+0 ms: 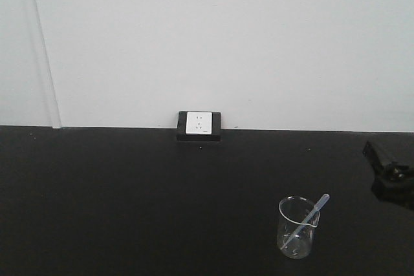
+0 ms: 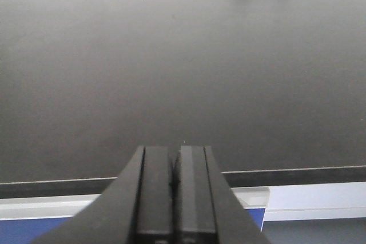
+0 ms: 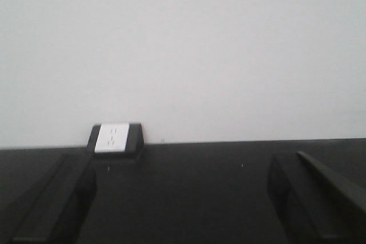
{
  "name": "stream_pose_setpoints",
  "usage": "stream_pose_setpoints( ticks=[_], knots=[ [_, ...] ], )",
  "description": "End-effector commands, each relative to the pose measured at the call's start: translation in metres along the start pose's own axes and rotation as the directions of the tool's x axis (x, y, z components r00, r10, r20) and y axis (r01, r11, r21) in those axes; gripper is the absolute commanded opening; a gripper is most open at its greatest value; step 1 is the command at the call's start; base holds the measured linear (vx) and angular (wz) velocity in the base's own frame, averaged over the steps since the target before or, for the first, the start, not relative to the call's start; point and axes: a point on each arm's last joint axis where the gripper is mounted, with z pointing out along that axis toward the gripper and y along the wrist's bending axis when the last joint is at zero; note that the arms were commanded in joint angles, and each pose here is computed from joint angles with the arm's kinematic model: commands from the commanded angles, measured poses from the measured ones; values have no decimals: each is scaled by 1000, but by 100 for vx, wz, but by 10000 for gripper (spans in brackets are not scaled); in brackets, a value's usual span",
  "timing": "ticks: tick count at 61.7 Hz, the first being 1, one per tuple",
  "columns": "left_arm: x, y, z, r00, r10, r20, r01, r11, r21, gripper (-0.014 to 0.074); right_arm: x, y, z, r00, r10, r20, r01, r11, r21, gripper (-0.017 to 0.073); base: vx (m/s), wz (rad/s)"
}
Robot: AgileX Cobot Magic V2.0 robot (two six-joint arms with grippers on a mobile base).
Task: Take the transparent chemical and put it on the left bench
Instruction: 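Move the right gripper down to the transparent pipette in the glass beaker, then close the right gripper on the pipette and lift it out of the beaker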
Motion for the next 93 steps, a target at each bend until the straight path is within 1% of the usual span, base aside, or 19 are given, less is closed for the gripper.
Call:
stream_pose_setpoints(
  ticks=[1,2,3,4,7,13,19,30,36,43,47,50,56,66,75,82,85,88,93],
  knots=[
    [-3,0,-1,997,-9,81,9,1000,-2,-3,-12,-6,16,971,111,213,-123,992,41,627,0,0],
    [-3,0,-1,997,-9,81,9,1000,-2,-3,-7,-8,20,966,134,223,-148,988,48,620,0,0],
    [-3,0,-1,997,-9,81,9,1000,-2,-3,-4,-9,24,964,140,227,-155,987,51,618,0,0],
    [-3,0,-1,997,-9,81,9,1000,-2,-3,-1,-10,27,960,160,232,-177,983,54,611,0,0],
    [-3,0,-1,997,-9,81,9,1000,-2,-3,11,-11,37,956,184,230,-202,978,56,596,0,0],
    [-3,0,-1,997,-9,81,9,1000,-2,-3,41,-13,58,956,213,203,-228,972,54,565,0,0],
    [-3,0,-1,997,-9,81,9,1000,-2,-3,65,-12,79,954,245,170,-254,967,30,549,0,0],
    [-3,0,-1,997,-9,81,9,1000,-2,-3,96,-9,115,944,310,116,-310,951,-16,547,0,0],
    [-3,0,-1,997,-9,81,9,1000,-2,-3,109,-7,131,947,310,87,-307,951,-38,547,0,0],
    [-3,0,-1,997,-9,81,9,1000,-2,-3,125,-1,146,951,309,33,-305,948,-89,547,0,0],
    [-3,0,-1,997,-9,81,9,1000,-2,-3,133,-2,152,948,318,4,-317,945,-84,545,0,0],
    [-3,0,-1,997,-9,81,9,1000,-2,-3,139,-2,154,941,339,-10,-338,938,-77,537,0,0],
    [-3,0,-1,997,-9,81,9,1000,-2,-3,147,-4,155,933,359,-32,-360,931,-60,496,0,0],
    [-3,0,-1,997,-9,81,9,1000,-2,-3,152,-4,155,931,359,-69,-362,931,-43,351,0,0],
    [-3,0,-1,997,-9,81,9,1000,-2,-3,152,-3,154,934,352,-70,-356,933,-57,152,0,0],
    [-3,0,-1,997,-9,81,9,1000,-2,-3,153,-1,154,937,340,-77,-345,936,-73,26,0,0],
    [-3,0,-1,997,-9,81,9,1000,-2,-3,153,-1,154,941,330,-81,-336,938,-81,-14,0,0],
    [-3,0,-1,997,-9,81,9,1000,-2,-3,153,0,154,946,313,-82,-320,943,-89,-12,0,0],
    [-3,0,-1,997,-9,81,9,1000,-2,-3,148,2,154,967,247,-69,-254,961,-111,-8,0,0]
  ],
)
